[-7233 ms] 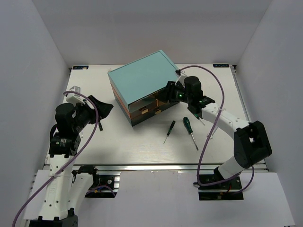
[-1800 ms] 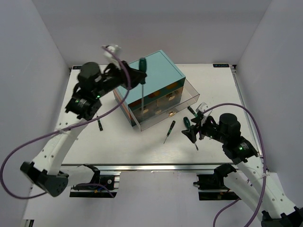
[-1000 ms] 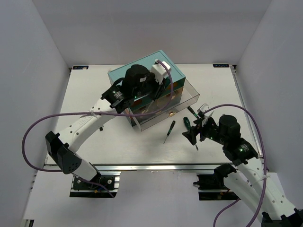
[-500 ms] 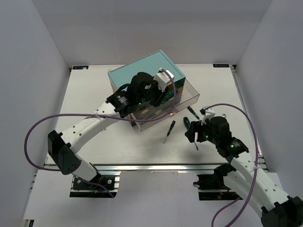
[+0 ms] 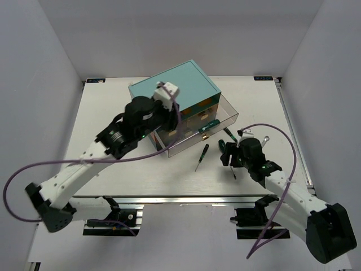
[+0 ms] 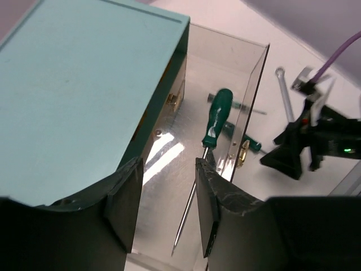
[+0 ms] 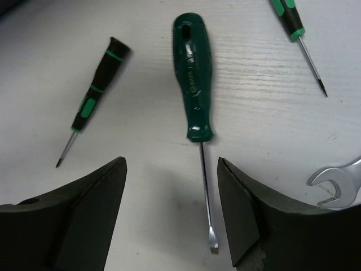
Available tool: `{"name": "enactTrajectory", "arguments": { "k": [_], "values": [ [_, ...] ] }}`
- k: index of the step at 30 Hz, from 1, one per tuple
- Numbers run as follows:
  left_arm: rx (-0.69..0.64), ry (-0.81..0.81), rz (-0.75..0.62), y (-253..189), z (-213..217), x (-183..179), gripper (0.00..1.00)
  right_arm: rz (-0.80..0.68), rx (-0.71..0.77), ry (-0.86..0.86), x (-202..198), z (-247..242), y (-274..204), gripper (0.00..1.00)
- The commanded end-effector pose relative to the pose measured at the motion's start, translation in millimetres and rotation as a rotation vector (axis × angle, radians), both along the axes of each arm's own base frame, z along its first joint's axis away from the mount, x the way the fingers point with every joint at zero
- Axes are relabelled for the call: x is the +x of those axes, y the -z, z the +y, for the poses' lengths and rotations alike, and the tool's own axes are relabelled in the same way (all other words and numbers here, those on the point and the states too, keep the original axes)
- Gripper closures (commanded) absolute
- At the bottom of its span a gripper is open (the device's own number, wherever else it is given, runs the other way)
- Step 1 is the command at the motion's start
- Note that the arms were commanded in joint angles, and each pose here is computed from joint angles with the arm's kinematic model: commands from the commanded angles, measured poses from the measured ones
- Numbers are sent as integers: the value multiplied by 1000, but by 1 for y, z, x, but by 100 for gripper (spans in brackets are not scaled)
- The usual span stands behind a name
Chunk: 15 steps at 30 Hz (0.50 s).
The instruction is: Sort the tools into containers
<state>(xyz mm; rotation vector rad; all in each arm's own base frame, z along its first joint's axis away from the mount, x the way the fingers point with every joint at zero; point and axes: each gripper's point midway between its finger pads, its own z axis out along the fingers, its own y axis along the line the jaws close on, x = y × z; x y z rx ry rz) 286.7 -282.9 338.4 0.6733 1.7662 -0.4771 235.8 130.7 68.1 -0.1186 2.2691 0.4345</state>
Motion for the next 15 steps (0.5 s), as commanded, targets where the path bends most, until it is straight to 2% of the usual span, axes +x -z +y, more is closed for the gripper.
{"name": "enactTrajectory", "arguments": {
  "k": [1,6,11,15],
  "values": [
    [-181,-108,-31,-39,34,-18,48,-50,42,72,25,0,-6,30],
    [-274,-222,10,-35,73,-40,48,12,-17,120,47,-6,12,31],
    [-334,-292,31,-30,104,-58,49,106,-43,84,55,3,30,34],
    [-349,-333,40,-26,115,-62,49,97,-40,86,60,5,32,35]
  ]
}}
